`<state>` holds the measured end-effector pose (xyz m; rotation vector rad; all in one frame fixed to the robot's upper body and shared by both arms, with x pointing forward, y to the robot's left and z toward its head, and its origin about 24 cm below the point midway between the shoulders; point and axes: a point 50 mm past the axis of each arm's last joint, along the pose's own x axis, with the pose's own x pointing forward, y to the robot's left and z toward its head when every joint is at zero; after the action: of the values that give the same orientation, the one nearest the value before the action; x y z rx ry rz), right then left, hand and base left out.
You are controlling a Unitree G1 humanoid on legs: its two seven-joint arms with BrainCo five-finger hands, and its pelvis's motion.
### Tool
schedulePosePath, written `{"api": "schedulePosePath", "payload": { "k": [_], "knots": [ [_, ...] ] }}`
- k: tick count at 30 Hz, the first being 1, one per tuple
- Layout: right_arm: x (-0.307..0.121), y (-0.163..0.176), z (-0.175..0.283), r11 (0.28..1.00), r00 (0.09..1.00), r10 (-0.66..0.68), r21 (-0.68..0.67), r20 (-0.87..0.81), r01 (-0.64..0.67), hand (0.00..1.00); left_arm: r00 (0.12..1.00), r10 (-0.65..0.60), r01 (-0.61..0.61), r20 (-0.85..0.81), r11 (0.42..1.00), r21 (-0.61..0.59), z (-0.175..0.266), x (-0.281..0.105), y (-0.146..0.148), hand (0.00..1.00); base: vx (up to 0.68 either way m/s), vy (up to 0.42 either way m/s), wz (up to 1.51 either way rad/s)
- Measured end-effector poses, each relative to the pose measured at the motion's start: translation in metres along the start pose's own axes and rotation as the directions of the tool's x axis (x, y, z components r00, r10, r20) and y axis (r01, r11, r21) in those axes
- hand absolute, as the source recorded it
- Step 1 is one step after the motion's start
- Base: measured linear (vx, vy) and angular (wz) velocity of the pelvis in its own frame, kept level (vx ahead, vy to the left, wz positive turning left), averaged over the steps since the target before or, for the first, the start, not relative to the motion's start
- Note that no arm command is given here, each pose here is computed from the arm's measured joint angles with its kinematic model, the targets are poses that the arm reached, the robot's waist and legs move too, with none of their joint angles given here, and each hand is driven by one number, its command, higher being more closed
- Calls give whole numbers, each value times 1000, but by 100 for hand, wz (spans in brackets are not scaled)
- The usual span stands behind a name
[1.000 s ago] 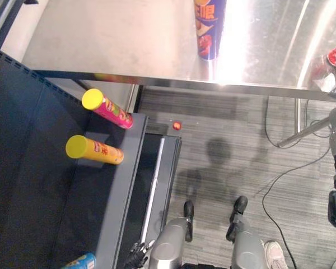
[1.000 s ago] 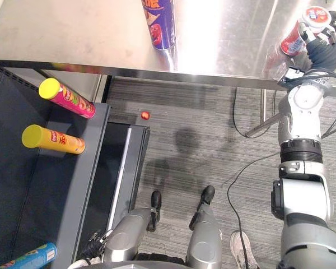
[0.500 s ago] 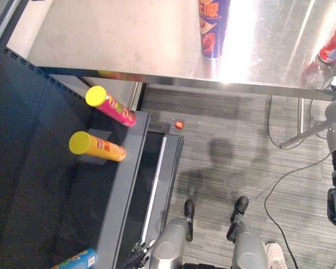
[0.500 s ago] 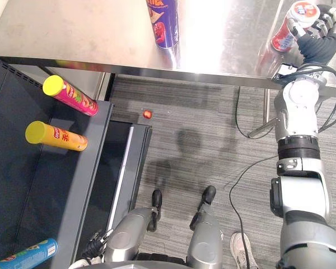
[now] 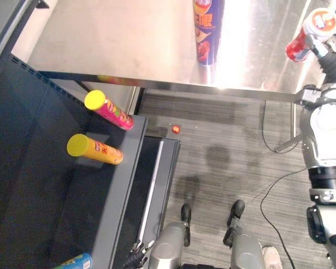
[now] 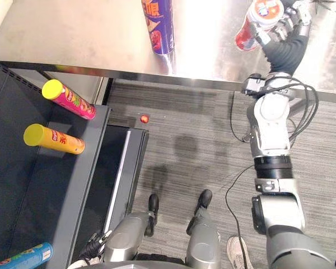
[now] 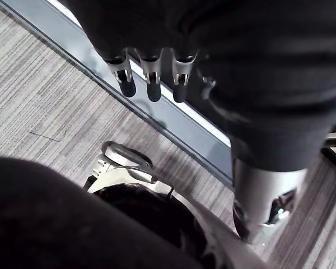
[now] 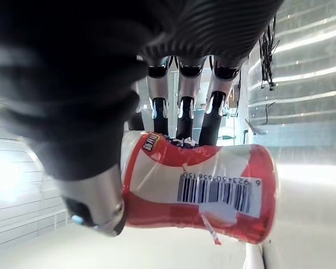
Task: Put the gum and the chips on the shelf.
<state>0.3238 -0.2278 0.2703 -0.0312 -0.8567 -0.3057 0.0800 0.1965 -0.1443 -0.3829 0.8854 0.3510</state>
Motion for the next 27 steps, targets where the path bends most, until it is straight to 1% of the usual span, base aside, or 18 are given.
{"api": "schedulePosePath", "payload": {
  "k": [4, 9, 13, 16, 20, 23, 27],
  "knots": [
    [-20, 10, -8, 996, 995, 84, 44, -47, -82, 100, 1000, 27, -27, -9, 999, 21, -1, -2, 8, 0, 55, -18, -2],
    [-42, 21, -11, 978, 976, 201, 82, -88, -194, 100, 998, 64, -64, -14, 998, 0, -3, -5, 16, 0, 12, -4, -1],
    [-67, 37, -18, 940, 932, 331, 141, -145, -312, 100, 996, 85, -85, -16, 996, 13, -5, -7, 23, 0, -1, 0, -3],
    [-82, 45, -22, 911, 898, 402, 175, -180, -372, 100, 995, 97, -97, -14, 995, 3, -5, -7, 25, 0, -7, -2, -6],
    [-99, 49, -29, 872, 847, 478, 241, -232, -426, 100, 994, 108, -108, -19, 994, -1, -7, -8, 28, 0, 0, 0, 0],
    [-113, 55, -29, 835, 806, 541, 274, -241, -478, 100, 992, 122, -122, -20, 992, -13, -7, -9, 31, 0, 0, 0, 0],
    [-131, 65, -28, 771, 748, 621, 356, -235, -528, 100, 990, 139, -139, -10, 990, -22, -8, -11, 36, 0, 0, 0, 0]
  ]
}}
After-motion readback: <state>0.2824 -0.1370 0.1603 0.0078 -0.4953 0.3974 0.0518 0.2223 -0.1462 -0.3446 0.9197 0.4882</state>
